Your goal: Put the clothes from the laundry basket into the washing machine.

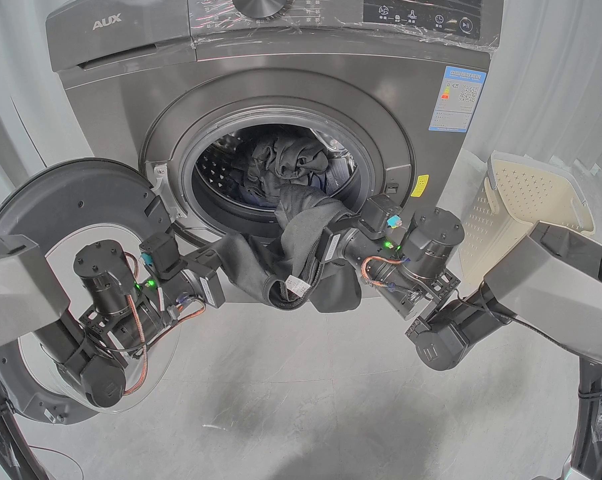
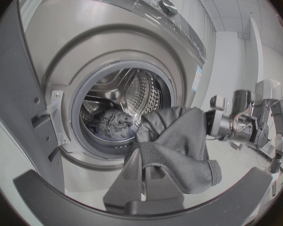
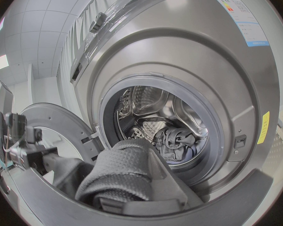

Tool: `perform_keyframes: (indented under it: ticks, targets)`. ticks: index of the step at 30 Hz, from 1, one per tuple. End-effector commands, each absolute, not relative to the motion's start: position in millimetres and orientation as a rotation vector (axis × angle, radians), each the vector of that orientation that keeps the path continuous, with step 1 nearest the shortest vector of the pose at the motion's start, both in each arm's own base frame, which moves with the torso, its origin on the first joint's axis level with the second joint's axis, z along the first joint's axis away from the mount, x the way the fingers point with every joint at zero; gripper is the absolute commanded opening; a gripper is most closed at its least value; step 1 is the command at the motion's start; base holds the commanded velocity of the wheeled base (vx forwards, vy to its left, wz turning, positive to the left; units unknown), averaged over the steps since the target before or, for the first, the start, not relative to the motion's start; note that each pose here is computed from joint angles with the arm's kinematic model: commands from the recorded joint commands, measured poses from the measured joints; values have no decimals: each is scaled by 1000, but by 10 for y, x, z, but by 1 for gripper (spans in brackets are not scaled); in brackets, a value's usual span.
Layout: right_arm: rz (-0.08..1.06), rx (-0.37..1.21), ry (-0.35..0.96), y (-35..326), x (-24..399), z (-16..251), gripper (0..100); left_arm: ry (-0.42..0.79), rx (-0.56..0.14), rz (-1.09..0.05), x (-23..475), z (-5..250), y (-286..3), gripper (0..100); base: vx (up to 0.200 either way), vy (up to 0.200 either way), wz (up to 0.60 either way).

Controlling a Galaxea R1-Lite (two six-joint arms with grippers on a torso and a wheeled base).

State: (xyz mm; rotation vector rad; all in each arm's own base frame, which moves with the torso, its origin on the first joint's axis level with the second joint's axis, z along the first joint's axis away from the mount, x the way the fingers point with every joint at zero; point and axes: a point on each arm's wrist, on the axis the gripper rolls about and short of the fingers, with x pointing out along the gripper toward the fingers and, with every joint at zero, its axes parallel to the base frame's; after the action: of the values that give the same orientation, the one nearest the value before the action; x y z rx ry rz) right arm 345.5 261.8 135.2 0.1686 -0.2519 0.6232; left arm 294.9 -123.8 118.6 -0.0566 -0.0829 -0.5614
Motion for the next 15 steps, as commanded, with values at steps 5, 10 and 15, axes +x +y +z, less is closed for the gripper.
perform_keyframes:
  ticks: [5,10,15]
  targets:
    - [626,178,-282,2619,3433,1475,0,-27,-50,-579,2985,1014,-1251,100,0,0,0]
    - [599,177,-301,2541,3517,1540,0,58,-33,-591,2906,826,-1228,100,0,0,0]
    - [596,187,-337,2523,3526,1668,0,142,45,-703,2736,626,-1216,100,0,0,0]
